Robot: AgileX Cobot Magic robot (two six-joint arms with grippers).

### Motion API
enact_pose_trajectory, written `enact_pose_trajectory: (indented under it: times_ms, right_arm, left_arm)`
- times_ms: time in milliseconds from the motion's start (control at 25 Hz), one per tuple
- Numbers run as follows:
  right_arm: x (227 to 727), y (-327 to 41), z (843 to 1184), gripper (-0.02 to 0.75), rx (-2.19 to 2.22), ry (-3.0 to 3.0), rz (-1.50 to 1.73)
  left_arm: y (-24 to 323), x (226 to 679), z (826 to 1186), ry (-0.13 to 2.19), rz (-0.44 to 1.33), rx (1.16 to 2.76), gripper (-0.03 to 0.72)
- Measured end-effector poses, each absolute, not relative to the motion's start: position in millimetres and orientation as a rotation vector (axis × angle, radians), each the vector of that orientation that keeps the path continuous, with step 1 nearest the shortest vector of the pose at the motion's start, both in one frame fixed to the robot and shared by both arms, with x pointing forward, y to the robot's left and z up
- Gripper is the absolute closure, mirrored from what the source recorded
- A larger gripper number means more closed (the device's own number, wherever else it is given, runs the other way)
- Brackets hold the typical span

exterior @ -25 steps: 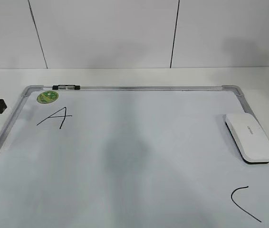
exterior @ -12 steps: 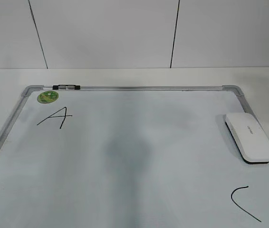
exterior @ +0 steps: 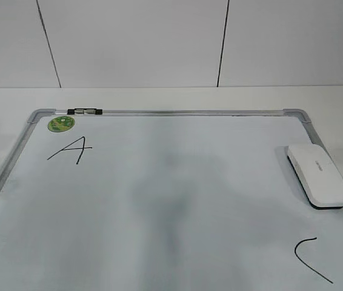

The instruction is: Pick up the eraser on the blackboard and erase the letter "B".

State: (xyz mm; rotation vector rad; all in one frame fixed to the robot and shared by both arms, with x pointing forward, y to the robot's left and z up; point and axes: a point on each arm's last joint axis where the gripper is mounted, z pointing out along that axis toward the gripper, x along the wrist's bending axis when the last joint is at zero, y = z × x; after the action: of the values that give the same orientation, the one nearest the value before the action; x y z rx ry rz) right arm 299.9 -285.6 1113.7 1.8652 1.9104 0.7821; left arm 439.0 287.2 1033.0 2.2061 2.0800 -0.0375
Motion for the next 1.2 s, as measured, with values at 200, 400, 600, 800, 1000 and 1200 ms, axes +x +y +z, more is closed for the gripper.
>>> enact_pose_trajectory:
  times_ms: [200, 400, 600, 800, 1000, 1200]
  right_arm:
    - [272.3, -291.9, 1090.8, 0.148, 1.814, 1.859, 0.774]
    - [245.8, -297.0, 1071.8, 0.148, 1.736, 1.776, 0.822]
    - [231.5, -301.6, 1055.1, 0.149, 1.664, 1.694, 0.854]
    - [225.3, -303.2, 1048.5, 0.151, 1.613, 1.639, 0.896]
    - [225.1, -303.7, 1049.8, 0.151, 1.59, 1.615, 0.911]
    - [226.7, -303.7, 1046.4, 0.152, 1.591, 1.62, 0.905]
  left_arm:
    - [288.6, 391.5, 1050.1, 1.986, 0.15, 2.117, 0.453]
    - [290.1, 345.6, 1057.4, 1.872, 0.343, 2.008, 0.453]
    - [291.2, 305.2, 1057.9, 1.769, 0.489, 1.914, 0.453]
    - [292.1, 273.0, 1055.2, 1.664, 0.624, 1.814, 0.453]
    - [292.1, 247.2, 1057.6, 1.542, 0.75, 1.696, 0.452]
    - [291.2, 230.0, 1055.9, 1.463, 0.807, 1.622, 0.452]
